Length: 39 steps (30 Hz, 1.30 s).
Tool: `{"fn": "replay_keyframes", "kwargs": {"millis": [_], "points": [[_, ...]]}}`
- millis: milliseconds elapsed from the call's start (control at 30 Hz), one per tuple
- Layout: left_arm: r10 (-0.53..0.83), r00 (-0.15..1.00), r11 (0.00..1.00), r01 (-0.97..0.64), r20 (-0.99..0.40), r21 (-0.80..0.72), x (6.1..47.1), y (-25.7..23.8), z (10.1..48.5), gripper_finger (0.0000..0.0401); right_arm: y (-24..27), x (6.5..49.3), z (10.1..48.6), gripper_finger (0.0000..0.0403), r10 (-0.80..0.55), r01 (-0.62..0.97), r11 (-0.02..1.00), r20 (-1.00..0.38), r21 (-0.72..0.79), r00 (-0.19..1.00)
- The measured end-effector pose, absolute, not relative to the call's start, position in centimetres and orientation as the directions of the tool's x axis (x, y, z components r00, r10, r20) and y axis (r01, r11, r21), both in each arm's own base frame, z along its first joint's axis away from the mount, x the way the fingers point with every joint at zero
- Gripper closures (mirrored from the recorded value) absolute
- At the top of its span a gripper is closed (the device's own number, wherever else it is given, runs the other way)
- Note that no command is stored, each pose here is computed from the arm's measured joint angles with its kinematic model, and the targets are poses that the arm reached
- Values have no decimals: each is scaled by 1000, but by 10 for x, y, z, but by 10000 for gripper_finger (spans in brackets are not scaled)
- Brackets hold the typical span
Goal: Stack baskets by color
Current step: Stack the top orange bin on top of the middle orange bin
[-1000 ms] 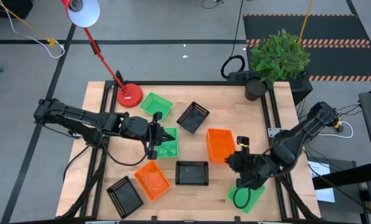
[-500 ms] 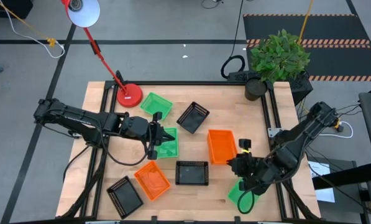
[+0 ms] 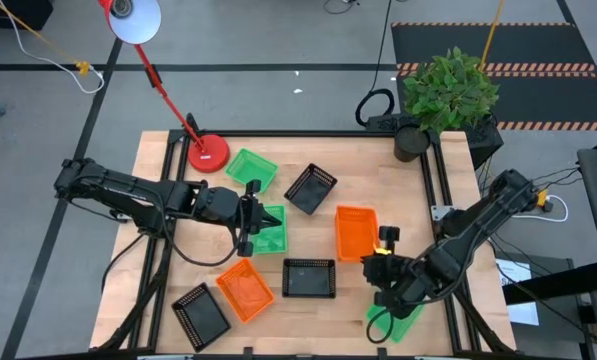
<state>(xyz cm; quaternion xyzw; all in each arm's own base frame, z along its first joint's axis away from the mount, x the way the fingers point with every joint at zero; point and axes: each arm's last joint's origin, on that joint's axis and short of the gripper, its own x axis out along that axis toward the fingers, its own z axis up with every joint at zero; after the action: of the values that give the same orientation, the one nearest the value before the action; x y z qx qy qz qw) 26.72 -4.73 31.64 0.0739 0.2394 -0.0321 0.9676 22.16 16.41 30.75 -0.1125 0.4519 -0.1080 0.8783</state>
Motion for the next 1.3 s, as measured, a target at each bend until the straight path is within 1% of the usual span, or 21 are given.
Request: {"fn": "replay_keyframes", "kwargs": {"millis": [300,533,800,967,1100,1300], "points": [[-27,883,987,97,-468,126,267,-47,316,384,166,224,297,399,-315,104,945,-782,-309,538],[-27,884,987,96,-468,125,267,-47,316,384,162,219,272,399,-357,124,931,-794,-342,492],[-27,884,988,96,-468,125,267,-47,316,384,152,223,248,399,-380,117,921,-796,-371,472],[-27,884,988,94,-468,120,267,-47,316,384,145,228,236,399,-381,103,920,-796,-379,471],[-27,884,988,94,-467,121,267,-47,316,384,143,231,229,399,-338,73,936,-817,-345,467],[-27,884,988,94,-468,121,267,-47,316,384,140,228,219,399,-348,69,932,-823,-357,449]]}}
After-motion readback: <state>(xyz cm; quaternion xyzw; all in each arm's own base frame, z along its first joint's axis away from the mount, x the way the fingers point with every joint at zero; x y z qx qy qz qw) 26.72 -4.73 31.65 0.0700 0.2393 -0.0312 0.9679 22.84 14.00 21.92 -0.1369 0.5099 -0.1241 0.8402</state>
